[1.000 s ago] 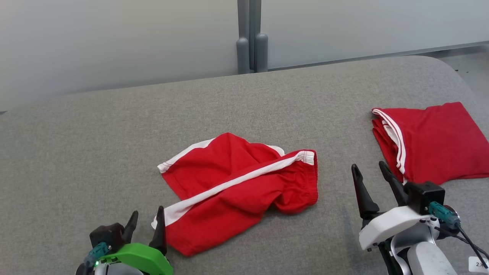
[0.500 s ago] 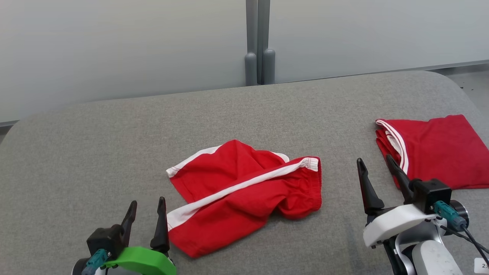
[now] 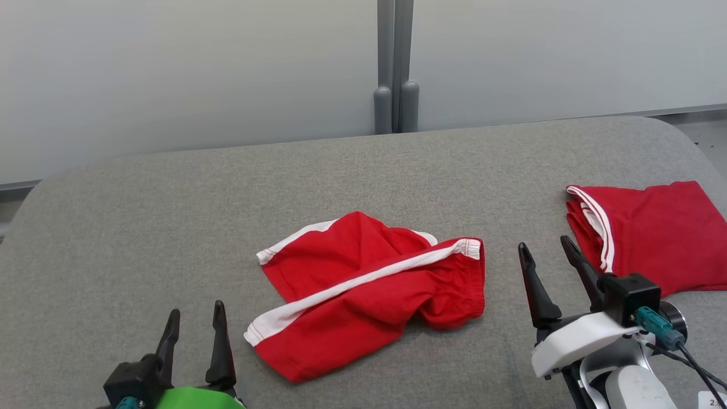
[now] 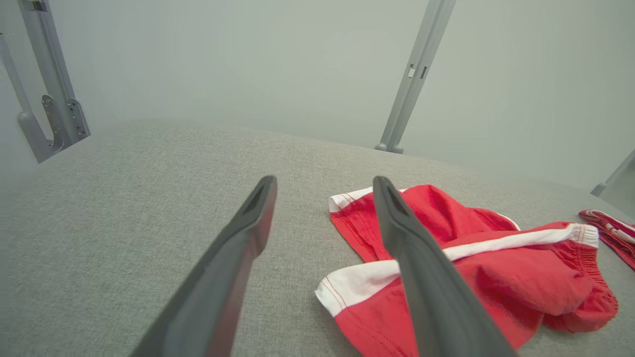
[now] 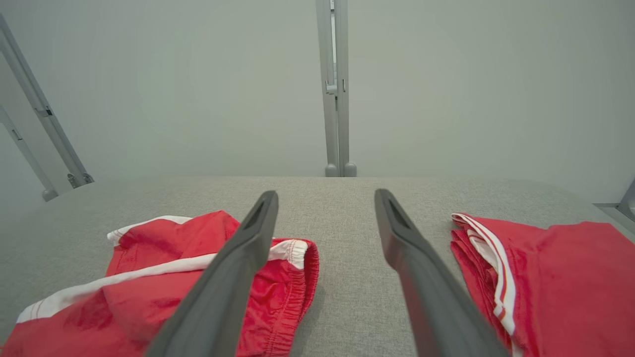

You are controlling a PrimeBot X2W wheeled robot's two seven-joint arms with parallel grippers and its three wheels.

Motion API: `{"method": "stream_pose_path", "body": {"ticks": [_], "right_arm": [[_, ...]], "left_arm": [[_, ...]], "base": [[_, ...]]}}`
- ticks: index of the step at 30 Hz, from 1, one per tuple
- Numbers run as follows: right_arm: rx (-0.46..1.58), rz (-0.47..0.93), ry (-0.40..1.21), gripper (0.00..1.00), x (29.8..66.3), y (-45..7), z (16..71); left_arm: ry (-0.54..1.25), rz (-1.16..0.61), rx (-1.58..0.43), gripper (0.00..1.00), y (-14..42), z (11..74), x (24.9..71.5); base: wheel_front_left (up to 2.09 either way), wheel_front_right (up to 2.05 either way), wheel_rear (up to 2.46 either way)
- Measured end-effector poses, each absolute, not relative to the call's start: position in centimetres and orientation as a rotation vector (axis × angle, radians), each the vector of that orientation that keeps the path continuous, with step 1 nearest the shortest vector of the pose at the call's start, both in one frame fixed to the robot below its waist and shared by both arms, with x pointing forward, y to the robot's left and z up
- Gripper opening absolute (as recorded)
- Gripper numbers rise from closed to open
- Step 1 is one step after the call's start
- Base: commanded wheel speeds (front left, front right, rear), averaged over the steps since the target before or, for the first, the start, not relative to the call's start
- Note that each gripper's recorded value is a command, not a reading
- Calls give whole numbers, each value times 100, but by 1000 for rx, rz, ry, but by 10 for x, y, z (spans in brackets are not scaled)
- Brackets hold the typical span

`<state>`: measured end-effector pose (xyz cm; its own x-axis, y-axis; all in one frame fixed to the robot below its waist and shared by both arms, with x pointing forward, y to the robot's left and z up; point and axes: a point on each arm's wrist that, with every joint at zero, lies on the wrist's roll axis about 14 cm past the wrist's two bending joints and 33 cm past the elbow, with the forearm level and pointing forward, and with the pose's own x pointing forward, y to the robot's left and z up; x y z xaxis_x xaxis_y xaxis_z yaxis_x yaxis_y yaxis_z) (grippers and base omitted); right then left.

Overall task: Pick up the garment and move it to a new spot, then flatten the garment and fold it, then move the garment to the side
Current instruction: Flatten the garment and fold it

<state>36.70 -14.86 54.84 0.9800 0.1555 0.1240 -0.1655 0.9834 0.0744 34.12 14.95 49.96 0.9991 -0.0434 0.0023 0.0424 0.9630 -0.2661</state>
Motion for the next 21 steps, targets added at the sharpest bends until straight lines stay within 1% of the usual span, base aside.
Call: {"method": "stream_pose_path", "body": {"ticks": [17,21], "right_arm": [[90,186,-101,100,368,-140,543],[92,191,-72,100,369,-138,537]], "left_arm": [[6,-10,-273,100,161,497,337],[10,-11,-272,100,160,496,337]], "base": [[0,0,0],[0,0,0]]}}
